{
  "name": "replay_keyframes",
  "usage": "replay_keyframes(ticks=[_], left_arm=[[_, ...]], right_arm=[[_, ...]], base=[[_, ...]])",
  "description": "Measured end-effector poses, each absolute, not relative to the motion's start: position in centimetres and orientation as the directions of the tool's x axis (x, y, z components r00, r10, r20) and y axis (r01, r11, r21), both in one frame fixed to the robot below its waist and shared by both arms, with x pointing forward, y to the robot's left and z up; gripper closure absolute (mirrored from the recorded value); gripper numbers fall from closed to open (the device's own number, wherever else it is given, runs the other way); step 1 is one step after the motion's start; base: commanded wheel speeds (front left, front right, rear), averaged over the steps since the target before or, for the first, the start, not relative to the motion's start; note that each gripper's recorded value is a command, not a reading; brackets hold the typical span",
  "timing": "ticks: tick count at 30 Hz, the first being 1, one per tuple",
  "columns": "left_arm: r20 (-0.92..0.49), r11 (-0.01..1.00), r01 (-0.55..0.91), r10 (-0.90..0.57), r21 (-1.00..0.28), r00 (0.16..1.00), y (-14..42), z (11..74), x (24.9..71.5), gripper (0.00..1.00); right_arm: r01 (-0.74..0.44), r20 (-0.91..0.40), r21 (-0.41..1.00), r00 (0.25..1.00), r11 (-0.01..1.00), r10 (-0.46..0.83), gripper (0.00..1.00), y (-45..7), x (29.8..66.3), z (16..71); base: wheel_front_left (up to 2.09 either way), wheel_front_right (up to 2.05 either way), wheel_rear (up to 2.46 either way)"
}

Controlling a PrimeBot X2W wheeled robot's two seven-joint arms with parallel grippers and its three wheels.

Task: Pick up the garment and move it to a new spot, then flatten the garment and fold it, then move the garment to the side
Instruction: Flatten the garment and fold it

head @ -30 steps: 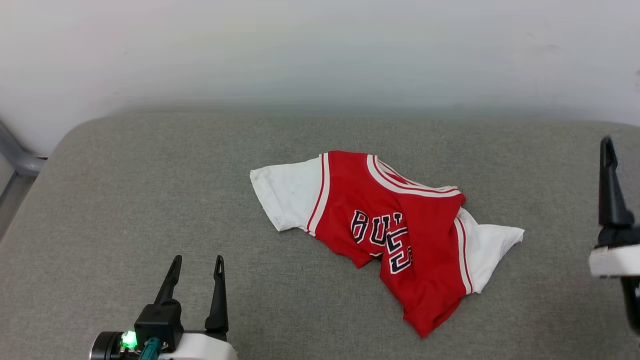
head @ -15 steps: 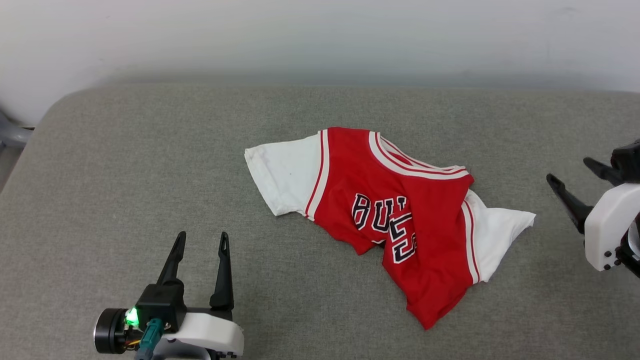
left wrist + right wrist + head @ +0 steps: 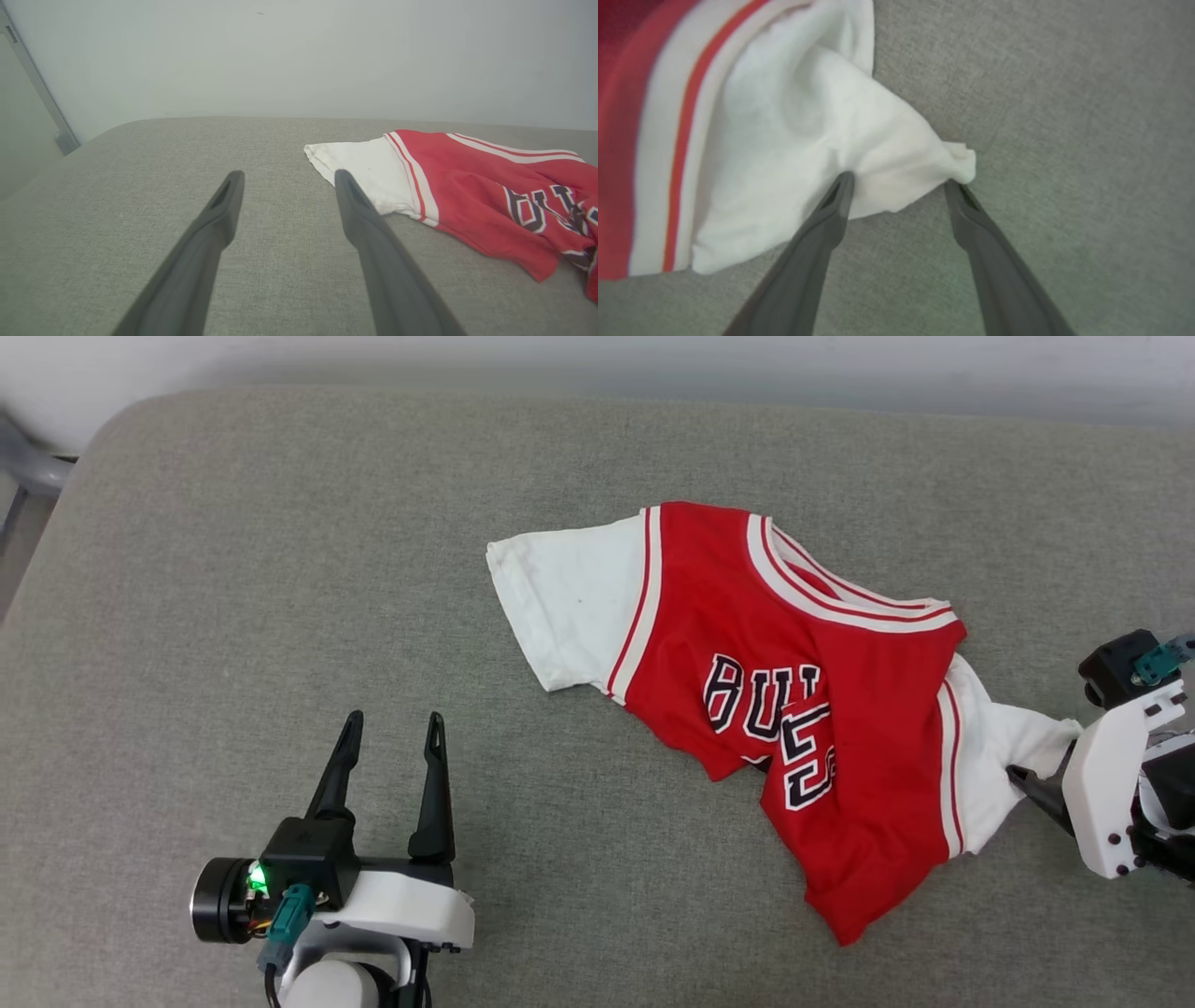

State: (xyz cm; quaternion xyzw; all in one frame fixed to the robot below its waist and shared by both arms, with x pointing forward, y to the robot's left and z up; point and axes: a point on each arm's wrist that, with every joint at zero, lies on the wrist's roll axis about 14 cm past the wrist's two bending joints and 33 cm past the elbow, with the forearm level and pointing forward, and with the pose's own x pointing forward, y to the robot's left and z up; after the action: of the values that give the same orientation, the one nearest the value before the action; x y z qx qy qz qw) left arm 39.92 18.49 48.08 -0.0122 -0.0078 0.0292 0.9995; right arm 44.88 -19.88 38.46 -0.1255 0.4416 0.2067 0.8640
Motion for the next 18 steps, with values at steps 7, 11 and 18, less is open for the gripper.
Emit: replay_keyframes(ticks=[7, 11, 18], left_arm=[[0.007, 0.995, -0.095, 0.095, -0.023, 0.995, 19.5, 47.9, 39.8, 0.0], [0.017, 0.995, -0.094, 0.094, -0.026, 0.995, 19.4, 48.2, 39.9, 0.0], [0.041, 0.997, -0.065, 0.066, -0.039, 0.997, 18.4, 49.0, 39.7, 0.0]], right_arm=[[-0.471, -0.824, 0.015, 0.494, 0.882, 0.277, 0.53, -19.0, 44.6, 36.8], [-0.47, -0.778, 0.01, 0.551, 0.883, 0.302, 1.0, -19.0, 44.8, 37.8], [-0.359, -0.696, -0.009, 0.672, 0.933, 0.252, 1.0, -22.9, 45.5, 40.7]], base=[[0.0, 0.0, 0.0], [0.0, 0.0, 0.0], [0.0, 0.0, 0.0]])
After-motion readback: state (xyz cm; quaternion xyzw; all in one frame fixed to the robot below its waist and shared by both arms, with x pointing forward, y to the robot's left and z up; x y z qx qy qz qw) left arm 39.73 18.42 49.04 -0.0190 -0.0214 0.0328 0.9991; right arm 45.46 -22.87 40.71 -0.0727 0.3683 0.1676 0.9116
